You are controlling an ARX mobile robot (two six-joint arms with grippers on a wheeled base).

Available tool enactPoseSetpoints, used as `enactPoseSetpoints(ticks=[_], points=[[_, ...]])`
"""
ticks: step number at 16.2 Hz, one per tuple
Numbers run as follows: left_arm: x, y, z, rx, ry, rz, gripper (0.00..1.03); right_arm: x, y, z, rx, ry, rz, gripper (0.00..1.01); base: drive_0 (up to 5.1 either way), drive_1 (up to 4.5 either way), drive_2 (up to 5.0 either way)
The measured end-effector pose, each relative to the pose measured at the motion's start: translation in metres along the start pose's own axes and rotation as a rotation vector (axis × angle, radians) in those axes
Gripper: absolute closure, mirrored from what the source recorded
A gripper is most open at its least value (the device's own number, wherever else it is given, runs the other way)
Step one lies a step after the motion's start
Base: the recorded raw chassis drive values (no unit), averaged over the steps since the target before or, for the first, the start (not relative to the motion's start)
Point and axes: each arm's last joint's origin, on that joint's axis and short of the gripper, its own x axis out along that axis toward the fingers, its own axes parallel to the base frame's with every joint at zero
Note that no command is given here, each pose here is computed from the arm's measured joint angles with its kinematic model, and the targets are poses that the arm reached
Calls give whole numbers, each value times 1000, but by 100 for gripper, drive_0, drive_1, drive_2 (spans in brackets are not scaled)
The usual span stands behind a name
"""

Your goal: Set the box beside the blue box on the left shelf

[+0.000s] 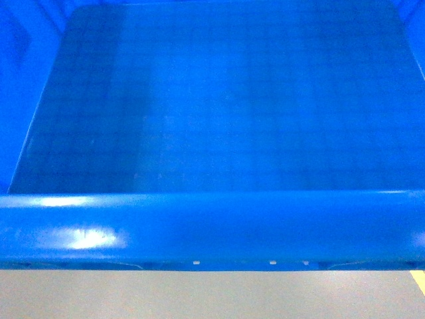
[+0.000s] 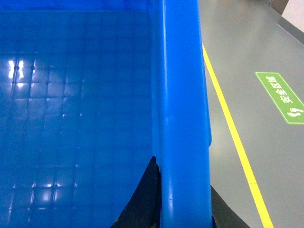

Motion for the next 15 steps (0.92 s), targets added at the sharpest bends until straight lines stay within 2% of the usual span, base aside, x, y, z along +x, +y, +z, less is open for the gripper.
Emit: enactPoseSetpoints(ticks=[15], points=[[0, 0, 1, -3, -9, -3, 94, 0, 0, 1, 3, -6, 1, 92, 6, 430, -418]])
